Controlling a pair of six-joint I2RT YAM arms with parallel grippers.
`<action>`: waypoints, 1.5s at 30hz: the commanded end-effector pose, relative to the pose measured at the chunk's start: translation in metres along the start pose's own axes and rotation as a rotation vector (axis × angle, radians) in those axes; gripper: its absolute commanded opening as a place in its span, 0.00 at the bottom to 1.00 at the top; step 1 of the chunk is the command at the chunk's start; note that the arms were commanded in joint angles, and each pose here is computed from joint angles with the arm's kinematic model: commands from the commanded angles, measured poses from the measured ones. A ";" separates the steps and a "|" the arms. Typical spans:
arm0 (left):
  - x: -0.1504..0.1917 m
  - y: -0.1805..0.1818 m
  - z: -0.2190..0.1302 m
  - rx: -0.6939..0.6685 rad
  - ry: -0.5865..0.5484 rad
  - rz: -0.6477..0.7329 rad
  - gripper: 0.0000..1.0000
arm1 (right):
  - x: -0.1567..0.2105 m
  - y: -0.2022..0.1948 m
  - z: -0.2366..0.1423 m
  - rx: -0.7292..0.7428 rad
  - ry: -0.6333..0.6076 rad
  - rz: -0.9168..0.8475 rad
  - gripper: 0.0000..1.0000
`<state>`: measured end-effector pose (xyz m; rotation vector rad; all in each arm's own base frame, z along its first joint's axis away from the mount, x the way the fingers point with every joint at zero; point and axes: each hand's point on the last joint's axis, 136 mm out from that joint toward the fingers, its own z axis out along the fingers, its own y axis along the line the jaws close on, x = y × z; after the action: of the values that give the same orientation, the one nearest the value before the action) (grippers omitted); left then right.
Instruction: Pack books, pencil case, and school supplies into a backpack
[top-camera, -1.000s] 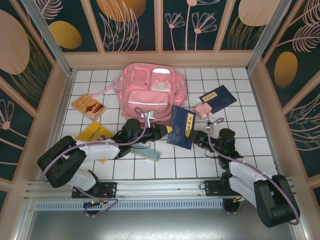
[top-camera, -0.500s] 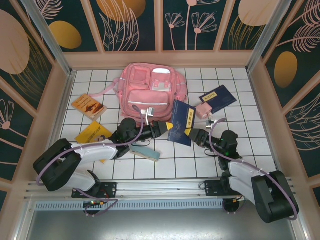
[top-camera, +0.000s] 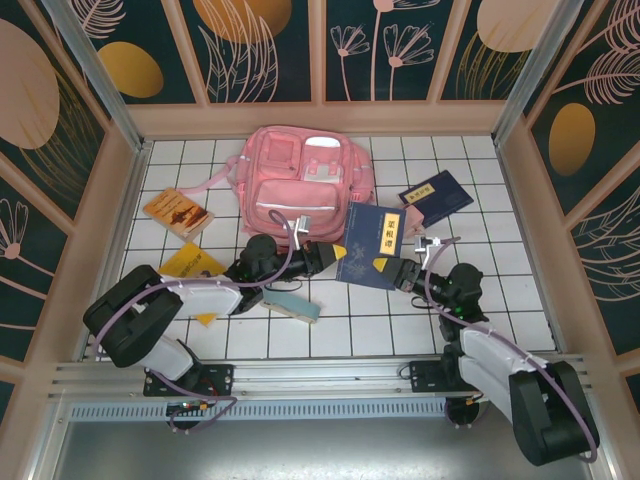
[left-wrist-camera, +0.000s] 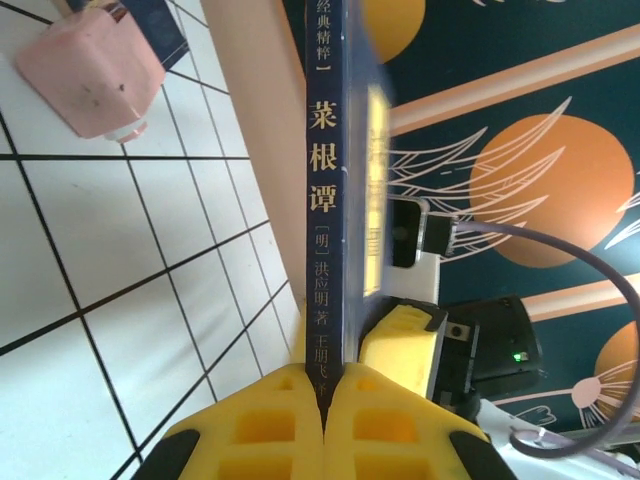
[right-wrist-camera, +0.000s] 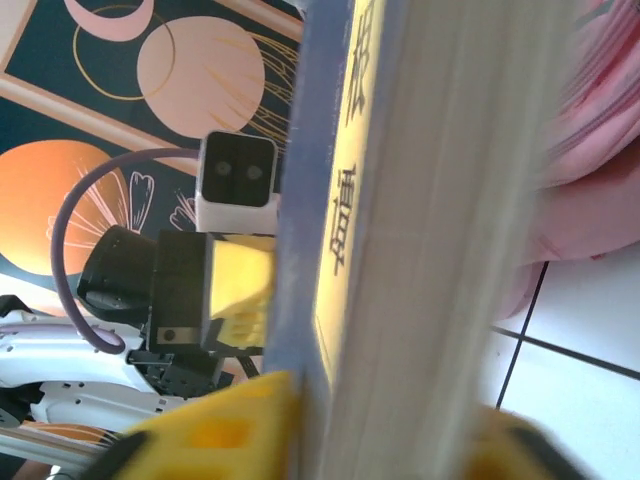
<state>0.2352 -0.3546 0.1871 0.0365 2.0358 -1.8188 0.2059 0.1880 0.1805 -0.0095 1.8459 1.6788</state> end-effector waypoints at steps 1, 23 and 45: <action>-0.003 -0.006 0.004 0.012 0.013 0.055 0.00 | -0.008 0.000 -0.002 0.021 -0.028 -0.034 0.00; -0.100 0.111 -0.046 -1.191 0.078 0.671 0.71 | -0.008 -0.041 -0.007 0.203 -0.058 -0.024 0.00; -0.071 0.138 -0.014 -1.190 0.302 0.810 0.83 | -0.001 -0.040 -0.008 0.182 -0.040 -0.031 0.00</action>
<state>0.3423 -0.2904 0.0744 0.6071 2.4471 0.0188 0.2183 0.1722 0.1276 0.1457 2.0263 1.4727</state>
